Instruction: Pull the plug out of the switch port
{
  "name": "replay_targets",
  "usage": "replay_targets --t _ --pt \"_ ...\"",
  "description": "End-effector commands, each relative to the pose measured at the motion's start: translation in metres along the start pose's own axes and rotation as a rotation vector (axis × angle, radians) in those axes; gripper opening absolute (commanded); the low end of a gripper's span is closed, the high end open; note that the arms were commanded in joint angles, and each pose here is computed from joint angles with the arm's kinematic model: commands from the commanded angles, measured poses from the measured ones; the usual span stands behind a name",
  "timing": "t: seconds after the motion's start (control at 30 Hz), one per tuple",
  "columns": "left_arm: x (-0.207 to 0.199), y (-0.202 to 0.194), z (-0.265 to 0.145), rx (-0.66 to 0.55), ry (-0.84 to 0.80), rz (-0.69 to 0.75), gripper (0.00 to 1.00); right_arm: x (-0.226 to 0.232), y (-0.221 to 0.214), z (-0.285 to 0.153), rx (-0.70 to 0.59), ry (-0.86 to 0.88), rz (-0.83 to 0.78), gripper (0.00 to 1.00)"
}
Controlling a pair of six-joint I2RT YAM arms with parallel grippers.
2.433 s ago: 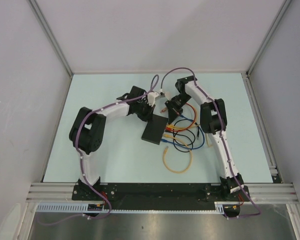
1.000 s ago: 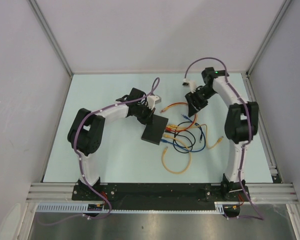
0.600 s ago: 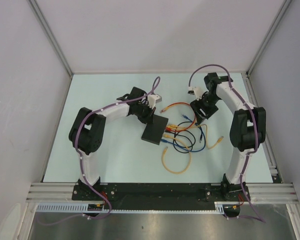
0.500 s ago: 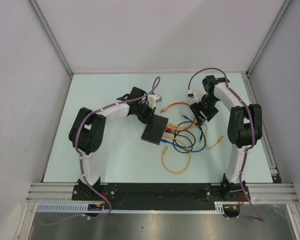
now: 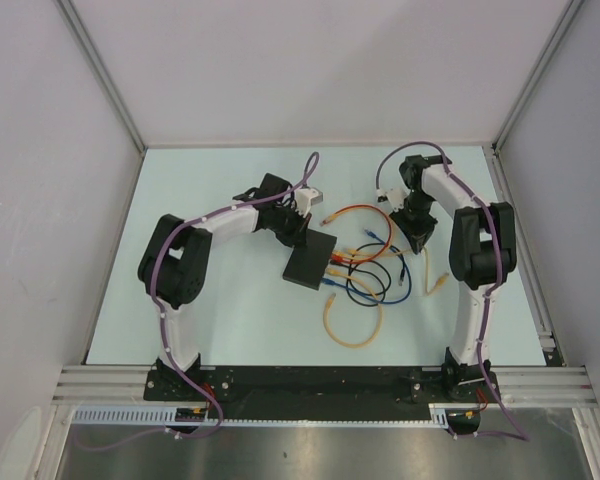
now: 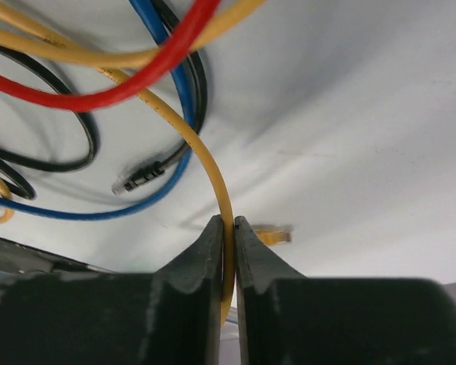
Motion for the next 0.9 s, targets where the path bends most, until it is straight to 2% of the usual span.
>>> replay_targets --t 0.0,0.23,0.37,0.57,0.7,0.87 --pt "0.002 0.012 0.001 -0.04 -0.016 0.006 0.01 -0.011 -0.017 -0.022 0.022 -0.07 0.012 0.01" --pt "0.005 0.012 -0.002 -0.043 -0.014 0.002 0.01 -0.032 -0.018 -0.046 -0.026 -0.27 0.035 0.0" --pt "0.006 0.011 -0.004 -0.046 -0.014 -0.004 0.01 -0.041 -0.016 -0.062 -0.042 -0.321 0.013 0.0" --pt "0.006 0.011 -0.005 -0.049 -0.016 -0.009 0.01 -0.057 -0.027 -0.075 0.039 -0.336 -0.067 0.0" --pt "0.005 0.011 -0.005 -0.054 -0.02 -0.014 0.01 -0.062 -0.037 -0.075 0.118 -0.328 -0.215 0.0" --pt "0.005 0.012 -0.005 -0.059 -0.02 -0.011 0.01 -0.076 -0.032 -0.081 0.141 -0.378 -0.253 0.0"
Point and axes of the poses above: each gripper's point midway between its finger pads, its own z axis out along the fingers, its own x axis along the line the jaws close on, y = z × x, the point moved 5 cm from there along -z, back along the fingers, and after that the axes turned 2 degrees about z, right-handed, at the moved point
